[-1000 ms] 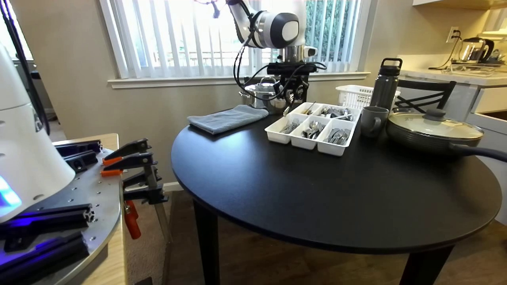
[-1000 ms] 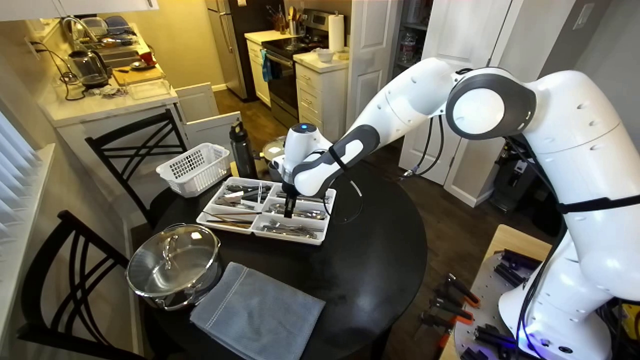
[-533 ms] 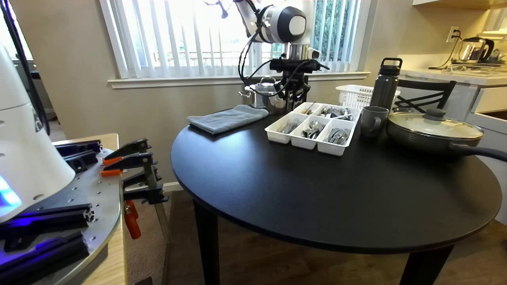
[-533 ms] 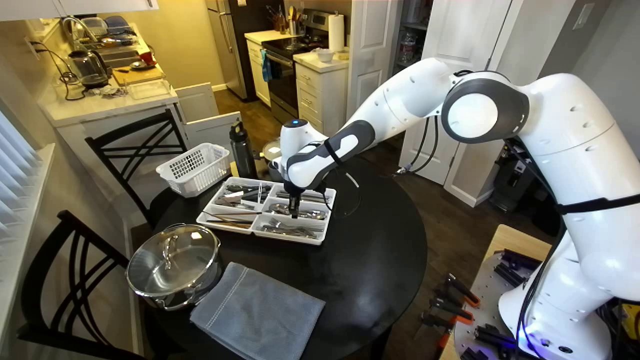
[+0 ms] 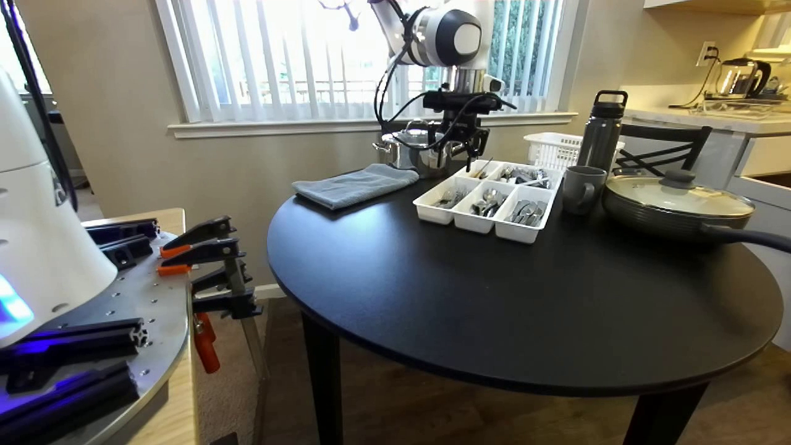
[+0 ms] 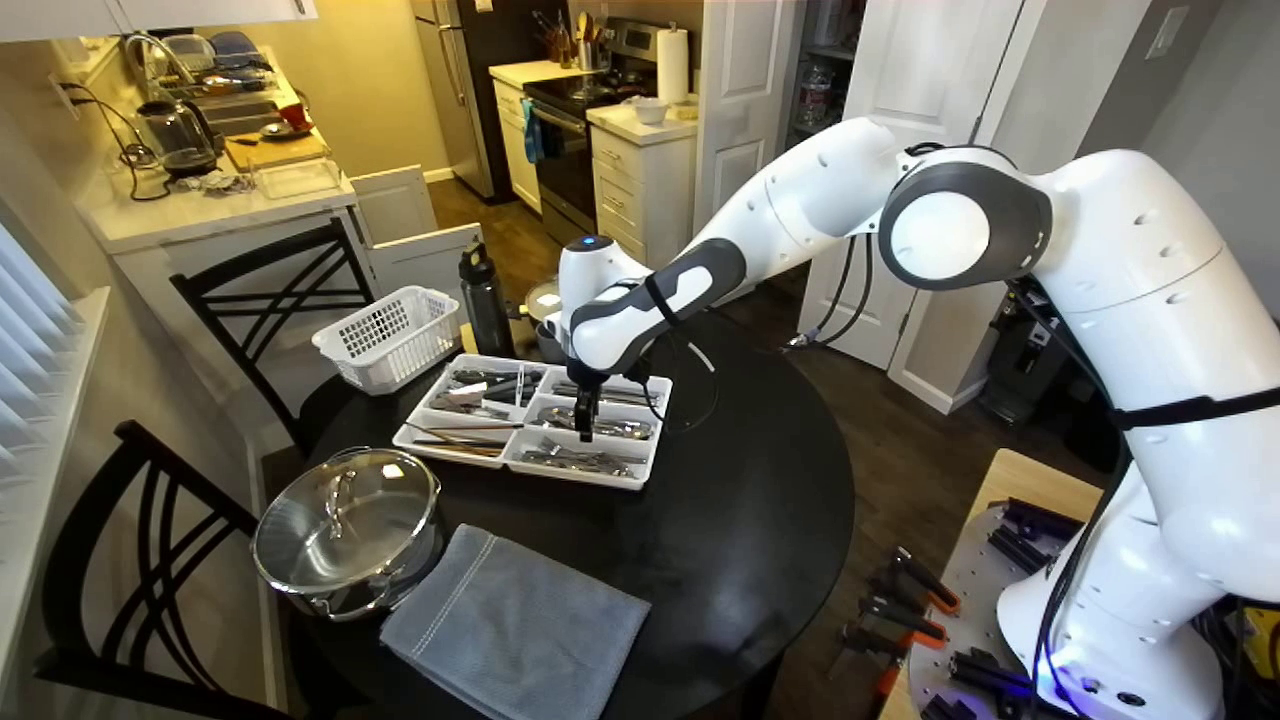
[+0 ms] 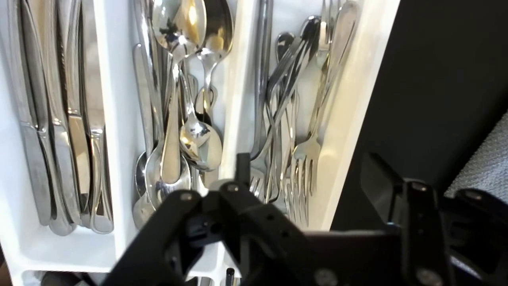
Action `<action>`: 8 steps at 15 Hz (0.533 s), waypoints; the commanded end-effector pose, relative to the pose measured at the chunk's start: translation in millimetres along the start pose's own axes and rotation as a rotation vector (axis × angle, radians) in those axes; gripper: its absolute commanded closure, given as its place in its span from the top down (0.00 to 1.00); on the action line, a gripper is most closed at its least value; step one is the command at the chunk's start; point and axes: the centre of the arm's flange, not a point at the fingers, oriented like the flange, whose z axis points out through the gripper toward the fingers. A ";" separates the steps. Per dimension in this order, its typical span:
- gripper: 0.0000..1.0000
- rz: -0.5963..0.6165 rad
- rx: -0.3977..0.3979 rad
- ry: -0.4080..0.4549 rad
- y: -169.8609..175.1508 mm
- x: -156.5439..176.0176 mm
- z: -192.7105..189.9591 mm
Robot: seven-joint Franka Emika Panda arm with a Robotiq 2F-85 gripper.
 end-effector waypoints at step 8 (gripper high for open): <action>0.98 0.021 0.006 0.001 1.8 -0.9 0.3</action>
